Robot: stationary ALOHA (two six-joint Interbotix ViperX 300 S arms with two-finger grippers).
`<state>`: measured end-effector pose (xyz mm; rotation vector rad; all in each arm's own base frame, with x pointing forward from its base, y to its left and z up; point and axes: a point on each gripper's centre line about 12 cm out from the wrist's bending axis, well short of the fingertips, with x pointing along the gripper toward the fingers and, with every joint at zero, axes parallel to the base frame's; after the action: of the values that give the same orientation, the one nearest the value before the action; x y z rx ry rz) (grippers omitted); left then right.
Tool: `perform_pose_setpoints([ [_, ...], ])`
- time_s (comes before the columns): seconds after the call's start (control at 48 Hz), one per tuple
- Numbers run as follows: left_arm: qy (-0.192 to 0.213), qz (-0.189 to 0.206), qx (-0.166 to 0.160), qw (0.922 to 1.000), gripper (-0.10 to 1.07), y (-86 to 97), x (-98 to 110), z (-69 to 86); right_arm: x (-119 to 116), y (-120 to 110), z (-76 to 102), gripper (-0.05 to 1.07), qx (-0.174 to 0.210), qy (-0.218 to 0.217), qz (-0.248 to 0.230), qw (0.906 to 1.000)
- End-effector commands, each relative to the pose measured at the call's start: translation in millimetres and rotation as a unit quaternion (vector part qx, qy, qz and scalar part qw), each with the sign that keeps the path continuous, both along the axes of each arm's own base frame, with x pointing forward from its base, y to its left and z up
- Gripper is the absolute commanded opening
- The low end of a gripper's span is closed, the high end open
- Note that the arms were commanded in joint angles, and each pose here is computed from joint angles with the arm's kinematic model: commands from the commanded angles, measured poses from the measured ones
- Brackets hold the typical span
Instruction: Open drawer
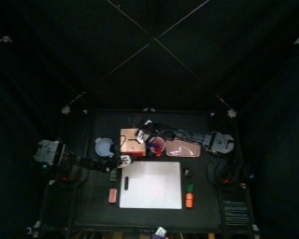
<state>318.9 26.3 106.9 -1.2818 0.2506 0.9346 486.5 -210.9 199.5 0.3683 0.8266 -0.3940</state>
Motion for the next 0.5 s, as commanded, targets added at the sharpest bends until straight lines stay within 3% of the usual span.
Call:
perform_pose_setpoints([
  [0.0,-0.012,-0.008,-0.003,0.9999,0.66,-6.5,4.3,6.7,-1.7,-0.8,6.9,0.02,0.000,-0.003,-0.001,1.0000],
  [0.479,-0.025,-0.025,-0.019,0.9992,0.66,-33.5,10.1,12.7,-1.4,0.2,3.1,0.02,0.003,0.003,0.000,1.0000],
])
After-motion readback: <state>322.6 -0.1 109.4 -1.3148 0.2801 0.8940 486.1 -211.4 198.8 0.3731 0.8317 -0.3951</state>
